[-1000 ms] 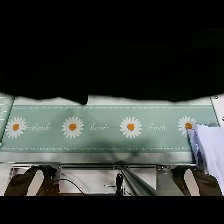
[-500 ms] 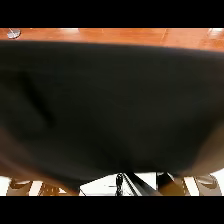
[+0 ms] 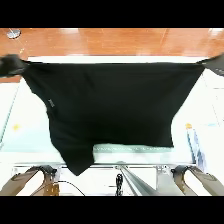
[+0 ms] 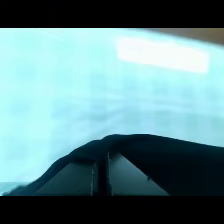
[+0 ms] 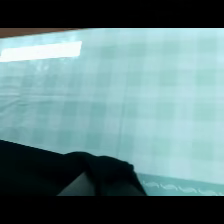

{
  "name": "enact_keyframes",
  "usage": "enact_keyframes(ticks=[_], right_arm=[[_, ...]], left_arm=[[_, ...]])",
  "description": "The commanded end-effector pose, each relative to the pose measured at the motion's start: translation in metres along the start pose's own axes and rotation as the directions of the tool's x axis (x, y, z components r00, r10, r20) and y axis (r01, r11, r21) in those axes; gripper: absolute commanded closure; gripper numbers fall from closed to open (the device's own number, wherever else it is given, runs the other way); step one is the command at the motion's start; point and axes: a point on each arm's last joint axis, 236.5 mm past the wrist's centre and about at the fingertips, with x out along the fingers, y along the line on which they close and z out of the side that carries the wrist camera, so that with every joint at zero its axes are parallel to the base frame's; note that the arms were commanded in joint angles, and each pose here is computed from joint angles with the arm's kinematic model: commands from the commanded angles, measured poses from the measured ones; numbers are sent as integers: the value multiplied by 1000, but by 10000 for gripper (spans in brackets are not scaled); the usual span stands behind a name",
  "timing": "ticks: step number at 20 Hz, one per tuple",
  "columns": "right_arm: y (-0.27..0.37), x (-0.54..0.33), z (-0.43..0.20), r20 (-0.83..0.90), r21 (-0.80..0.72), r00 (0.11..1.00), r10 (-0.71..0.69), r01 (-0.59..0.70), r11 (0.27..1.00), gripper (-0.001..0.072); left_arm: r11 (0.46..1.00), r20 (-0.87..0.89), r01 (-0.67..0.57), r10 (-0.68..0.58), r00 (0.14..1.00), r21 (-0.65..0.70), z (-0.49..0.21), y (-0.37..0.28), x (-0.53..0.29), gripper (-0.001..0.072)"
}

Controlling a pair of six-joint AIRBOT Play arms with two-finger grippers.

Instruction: Fold the shirts.

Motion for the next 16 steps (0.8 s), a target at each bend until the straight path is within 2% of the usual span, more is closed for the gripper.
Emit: enact_keyframes(ticks=[1,4,7,12,14,16], right_arm=[[-33,105,8,-32,81,999,35,-33,996,695],[-60,175,25,-14,149,1000,0,2,989,695],[-86,220,34,-62,280,998,3,15,960,695],[-98,236,2,-241,306,969,51,26,952,694],[-98,219,-20,-339,268,937,80,15,963,694],[-100,196,-43,-445,231,889,108,-2,973,694]], left_arm=[[997,-63,24,-29,998,-77,-18,10,98,680],[984,-82,12,-27,996,-177,-18,22,153,680],[965,-142,1,-40,989,-264,-20,27,181,680],[969,-330,18,-102,939,-247,-58,13,174,679],[986,-454,90,-144,879,-139,-82,4,156,679],[989,-547,110,-146,824,-97,-102,10,140,679]])
